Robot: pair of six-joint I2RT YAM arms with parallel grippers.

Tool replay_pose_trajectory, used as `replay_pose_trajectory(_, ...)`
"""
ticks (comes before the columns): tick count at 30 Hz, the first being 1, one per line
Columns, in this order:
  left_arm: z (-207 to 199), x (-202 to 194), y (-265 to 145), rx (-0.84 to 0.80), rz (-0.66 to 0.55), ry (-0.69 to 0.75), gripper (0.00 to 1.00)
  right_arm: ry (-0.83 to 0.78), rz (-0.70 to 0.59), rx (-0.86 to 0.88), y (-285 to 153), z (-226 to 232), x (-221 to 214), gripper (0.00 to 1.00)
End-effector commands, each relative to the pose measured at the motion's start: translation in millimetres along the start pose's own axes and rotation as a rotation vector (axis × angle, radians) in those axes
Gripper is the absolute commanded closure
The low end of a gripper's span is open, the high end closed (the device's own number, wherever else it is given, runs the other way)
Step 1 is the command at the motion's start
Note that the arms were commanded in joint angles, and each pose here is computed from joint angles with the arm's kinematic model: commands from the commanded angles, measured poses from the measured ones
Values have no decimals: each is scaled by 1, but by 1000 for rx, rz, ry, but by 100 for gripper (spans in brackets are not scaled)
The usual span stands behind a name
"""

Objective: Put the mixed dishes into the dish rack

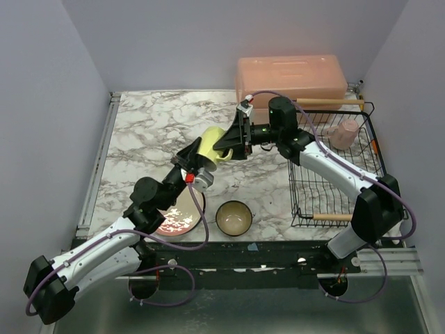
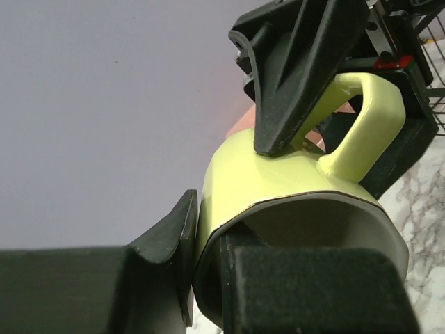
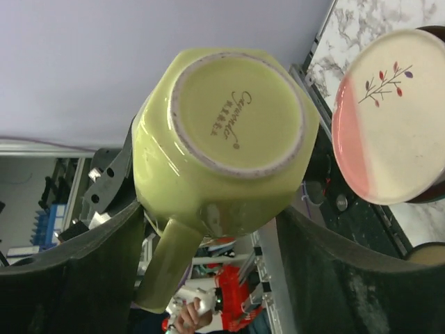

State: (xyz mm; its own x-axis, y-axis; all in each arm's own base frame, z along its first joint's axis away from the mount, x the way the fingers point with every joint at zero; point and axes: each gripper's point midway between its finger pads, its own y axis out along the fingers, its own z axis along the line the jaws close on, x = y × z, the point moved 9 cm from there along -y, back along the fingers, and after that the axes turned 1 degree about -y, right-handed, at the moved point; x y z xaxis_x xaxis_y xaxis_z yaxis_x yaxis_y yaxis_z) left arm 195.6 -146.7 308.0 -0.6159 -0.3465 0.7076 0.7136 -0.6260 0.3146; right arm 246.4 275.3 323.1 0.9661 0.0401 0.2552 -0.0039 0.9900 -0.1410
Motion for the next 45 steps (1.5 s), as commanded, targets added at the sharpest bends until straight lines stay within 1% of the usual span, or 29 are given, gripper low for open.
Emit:
replay_pose_trajectory(1,7,23,3,-7,-162,67,100,42,99,59,-6,0,-15,43)
replay_pose_trajectory(2,4,21,3,-27,-164,88,100,53,113,60,-6,-3,-17,55)
replay_pose_trajectory(3,2,20,3,-41,-163,101,100,56,121,61,-7,-4,-19,61)
replay_pose_trajectory(4,0,20,3,-52,-163,113,100,57,129,63,-7,-5,-21,62)
replay_pose_trajectory(7,-6,17,3,-97,-151,137,100,62,146,63,-9,-8,-25,62)
replay_pose_trajectory(13,-12,17,4,-126,-152,143,100,97,172,54,-8,-17,-29,61)
replay_pose_trajectory(24,-22,14,6,-186,-139,172,100,86,216,110,-6,-20,-35,61)
replay_pose_trajectory(28,-26,12,6,-201,-128,201,100,88,227,141,-6,-21,-38,52)
replay_pose_trajectory(31,-27,13,6,-206,-135,204,100,95,233,140,-5,-24,-38,53)
replay_pose_trajectory(32,-28,14,6,-207,-138,204,100,94,229,139,-5,-25,-38,56)
replay_pose_trajectory(33,-28,14,5,-209,-137,204,100,94,226,138,-5,-25,-38,64)
replay_pose_trajectory(34,-28,15,6,-210,-138,199,100,89,221,139,-4,-26,-38,81)
replay_pose_trajectory(35,-28,15,6,-212,-137,188,100,85,212,138,-4,-25,-37,95)
replay_pose_trajectory(36,-29,16,6,-221,-133,177,100,81,205,134,-4,-25,-37,100)
replay_pose_trajectory(37,-29,17,7,-230,-127,168,100,76,195,131,-4,-24,-36,100)
replay_pose_trajectory(38,-29,17,8,-235,-123,160,90,68,187,128,-4,-23,-36,100)
replay_pose_trajectory(39,-29,17,8,-242,-121,159,78,61,174,124,-4,-22,-35,100)
replay_pose_trajectory(41,-29,18,6,-253,-124,173,47,31,145,122,-4,-20,-34,100)
replay_pose_trajectory(43,-28,19,4,-256,-131,192,20,8,102,116,-3,-18,-31,100)
replay_pose_trajectory(45,-26,20,2,-248,-139,194,5,-8,51,106,-3,-18,-28,100)
